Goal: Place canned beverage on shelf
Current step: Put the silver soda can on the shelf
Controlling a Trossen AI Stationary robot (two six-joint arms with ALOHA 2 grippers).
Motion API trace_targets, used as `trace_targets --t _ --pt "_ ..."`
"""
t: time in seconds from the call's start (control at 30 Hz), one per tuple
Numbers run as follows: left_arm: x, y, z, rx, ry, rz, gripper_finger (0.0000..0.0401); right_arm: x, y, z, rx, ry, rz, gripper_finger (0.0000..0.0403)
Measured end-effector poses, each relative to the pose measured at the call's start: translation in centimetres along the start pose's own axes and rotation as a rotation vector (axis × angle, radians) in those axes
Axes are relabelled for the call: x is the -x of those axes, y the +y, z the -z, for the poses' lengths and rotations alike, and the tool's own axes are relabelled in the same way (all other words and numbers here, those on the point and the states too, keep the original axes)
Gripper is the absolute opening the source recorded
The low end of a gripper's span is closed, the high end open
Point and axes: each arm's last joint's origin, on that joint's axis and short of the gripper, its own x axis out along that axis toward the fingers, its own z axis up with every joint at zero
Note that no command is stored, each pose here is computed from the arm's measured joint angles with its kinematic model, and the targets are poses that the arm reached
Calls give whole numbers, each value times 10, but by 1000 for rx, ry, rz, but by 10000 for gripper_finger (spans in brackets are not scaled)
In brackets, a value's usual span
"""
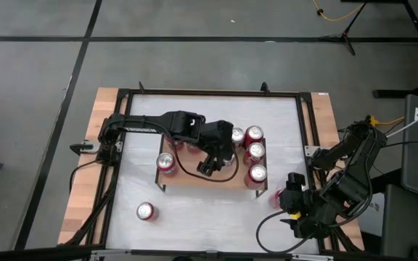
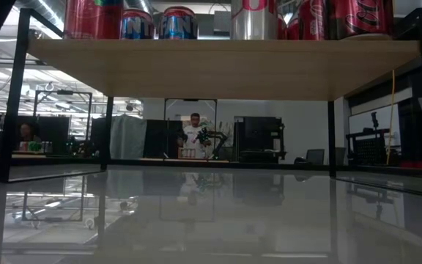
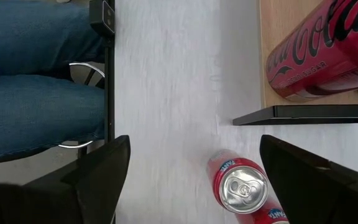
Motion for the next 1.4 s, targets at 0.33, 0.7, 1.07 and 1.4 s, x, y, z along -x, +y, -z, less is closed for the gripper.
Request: trace_targets --t 0.33,0.7,1.07,1.4 --pt "7 -10 -4 2 20 -72 326 0 0 0 0 0 0 347" --pt "39 -24 -7 138 -14 -139 326 0 0 0 -1 -2 -2 347" --pt "34 -45 1 454 107 -95 326 0 0 0 -1 -2 -2 347" --pt "4 -65 12 415 205 -73 326 0 0 0 -1 -2 -1 347"
